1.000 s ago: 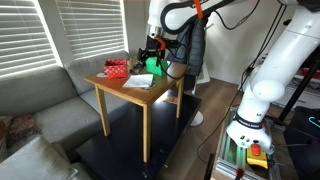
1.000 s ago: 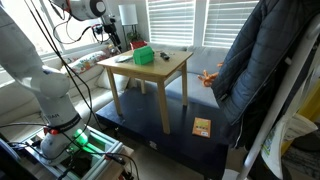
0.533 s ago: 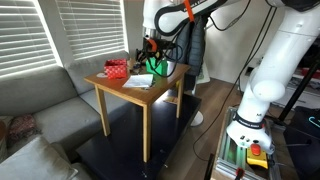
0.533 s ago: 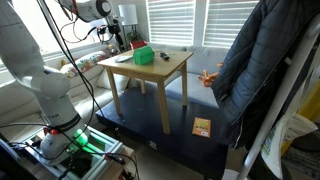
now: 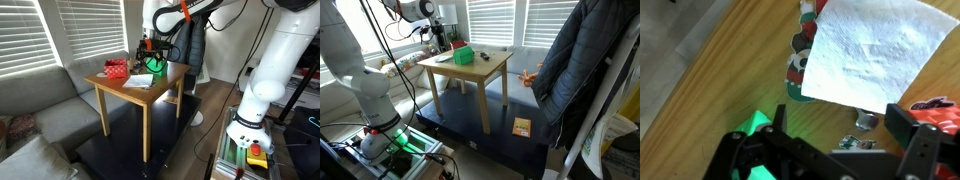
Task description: Slide the green lunchbox to the right side of the table
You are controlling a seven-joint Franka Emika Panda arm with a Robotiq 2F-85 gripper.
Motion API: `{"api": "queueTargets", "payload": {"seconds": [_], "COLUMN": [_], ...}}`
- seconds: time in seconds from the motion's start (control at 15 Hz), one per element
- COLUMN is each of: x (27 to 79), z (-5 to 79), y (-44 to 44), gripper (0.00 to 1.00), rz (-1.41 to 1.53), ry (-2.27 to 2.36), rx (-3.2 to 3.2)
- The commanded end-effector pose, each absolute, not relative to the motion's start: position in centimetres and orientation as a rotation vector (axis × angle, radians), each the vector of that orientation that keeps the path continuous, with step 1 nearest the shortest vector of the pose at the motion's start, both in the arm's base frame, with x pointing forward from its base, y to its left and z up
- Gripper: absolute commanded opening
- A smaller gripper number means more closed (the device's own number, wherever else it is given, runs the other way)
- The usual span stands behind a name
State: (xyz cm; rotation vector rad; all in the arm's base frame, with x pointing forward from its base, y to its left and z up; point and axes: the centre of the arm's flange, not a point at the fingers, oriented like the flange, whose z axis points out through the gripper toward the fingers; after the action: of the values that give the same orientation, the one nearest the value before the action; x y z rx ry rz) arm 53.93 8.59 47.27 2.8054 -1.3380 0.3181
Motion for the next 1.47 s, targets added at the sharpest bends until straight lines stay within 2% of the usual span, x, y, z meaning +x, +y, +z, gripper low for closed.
{"api": "queueTargets", "payload": {"seconds": [0.0, 0.73, 1.4], "x": [57.0, 60.2, 60.5], "z": [47.2, 44.9, 42.4], "y": [7.8, 4.9, 1.6], "gripper": [1.0, 1.0, 1.0], "rz": [0.292, 0.337, 0.263], "ry": [-1.616, -2.253, -2.253], "rx": [2.66, 2.076, 1.92]}}
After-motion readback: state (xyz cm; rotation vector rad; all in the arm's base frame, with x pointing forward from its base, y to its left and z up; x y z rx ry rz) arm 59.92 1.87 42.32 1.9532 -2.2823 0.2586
